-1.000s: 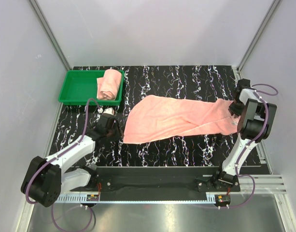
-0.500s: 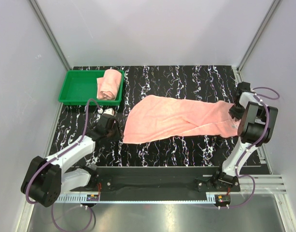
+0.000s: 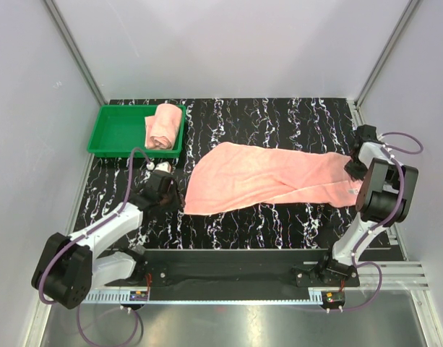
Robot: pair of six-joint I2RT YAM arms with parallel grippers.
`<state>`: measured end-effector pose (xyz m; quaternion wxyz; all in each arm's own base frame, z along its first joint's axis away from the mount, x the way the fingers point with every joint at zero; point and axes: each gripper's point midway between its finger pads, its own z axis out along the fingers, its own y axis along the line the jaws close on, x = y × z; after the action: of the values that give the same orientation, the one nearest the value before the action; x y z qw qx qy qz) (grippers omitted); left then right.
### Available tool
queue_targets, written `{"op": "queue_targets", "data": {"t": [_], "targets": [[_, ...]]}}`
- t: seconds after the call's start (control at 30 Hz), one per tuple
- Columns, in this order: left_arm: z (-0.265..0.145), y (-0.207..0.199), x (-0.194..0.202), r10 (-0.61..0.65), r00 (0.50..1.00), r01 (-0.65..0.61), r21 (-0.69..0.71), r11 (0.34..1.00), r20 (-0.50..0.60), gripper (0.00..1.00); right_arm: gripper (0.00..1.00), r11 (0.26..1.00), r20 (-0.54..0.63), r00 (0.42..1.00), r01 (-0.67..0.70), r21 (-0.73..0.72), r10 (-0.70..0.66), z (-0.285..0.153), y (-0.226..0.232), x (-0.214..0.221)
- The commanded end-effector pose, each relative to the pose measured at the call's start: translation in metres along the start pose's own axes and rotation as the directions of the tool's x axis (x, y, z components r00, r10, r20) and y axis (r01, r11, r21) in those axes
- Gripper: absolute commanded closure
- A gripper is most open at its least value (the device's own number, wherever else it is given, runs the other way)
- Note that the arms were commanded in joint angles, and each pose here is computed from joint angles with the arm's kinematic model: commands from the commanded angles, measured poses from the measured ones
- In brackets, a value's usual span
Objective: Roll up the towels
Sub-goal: Flatten the towel
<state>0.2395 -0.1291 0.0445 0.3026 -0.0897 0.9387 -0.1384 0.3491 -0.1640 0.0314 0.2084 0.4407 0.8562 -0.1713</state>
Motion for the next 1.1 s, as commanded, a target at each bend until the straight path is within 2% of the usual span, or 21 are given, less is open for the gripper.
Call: {"op": "queue_targets", "data": {"t": [0.0,0.07,0.2,0.3,0.33,0.43,0.57,0.67,0.87,1.0,1.07], "targets": [[0.001,-0.007,-0.008,0.013,0.999,-0.014,0.025,1.0,0.029,0.58,1.0,0.998,0.082,0.995,-0.051,-0.037,0.054,-0.022,0.001,-0.024],[0.0,-0.008,-0.01,0.015,0.999,-0.016,0.025,1.0,0.031,0.58,1.0,0.996,0.08,0.995,-0.06,-0.066,0.065,-0.034,0.002,-0.026],[-0.005,-0.015,-0.014,0.01,0.999,-0.013,0.06,0.998,0.043,0.58,1.0,0.976,0.119,0.986,-0.089,-0.196,0.114,-0.087,0.009,-0.05],[-0.008,-0.027,-0.016,0.002,0.999,-0.009,0.124,0.992,0.053,0.47,1.0,0.953,0.132,0.982,-0.093,-0.288,0.136,-0.126,0.012,-0.062],[-0.011,-0.035,-0.012,0.005,0.999,-0.011,0.174,0.985,0.034,0.4,1.0,0.948,0.127,0.983,-0.092,-0.306,0.136,-0.133,0.012,-0.061],[-0.018,-0.048,-0.017,-0.008,0.999,-0.002,0.237,0.972,0.043,0.33,1.0,0.915,0.111,0.983,-0.091,-0.393,0.145,-0.158,0.016,-0.056],[-0.021,-0.041,-0.014,-0.03,0.999,0.026,0.191,0.981,0.02,0.32,1.0,0.873,0.081,0.985,-0.094,-0.478,0.151,-0.177,0.018,-0.039],[-0.013,-0.031,0.0,-0.028,0.999,0.033,0.14,0.99,-0.037,0.34,1.0,0.834,0.045,0.989,-0.092,-0.544,0.138,-0.187,0.027,-0.024],[0.008,-0.017,0.029,-0.024,0.992,0.032,0.071,0.997,-0.124,0.35,1.0,0.812,0.034,0.993,-0.07,-0.58,0.11,-0.196,0.028,-0.012],[0.017,-0.017,0.041,-0.022,0.986,0.033,0.061,0.998,-0.165,0.43,1.0,0.805,0.039,0.994,-0.061,-0.59,0.104,-0.204,0.024,-0.009],[0.022,-0.016,0.045,-0.025,0.985,0.034,0.048,0.998,-0.173,0.43,1.0,0.792,0.037,0.994,-0.062,-0.608,0.106,-0.21,0.024,-0.008]]}}
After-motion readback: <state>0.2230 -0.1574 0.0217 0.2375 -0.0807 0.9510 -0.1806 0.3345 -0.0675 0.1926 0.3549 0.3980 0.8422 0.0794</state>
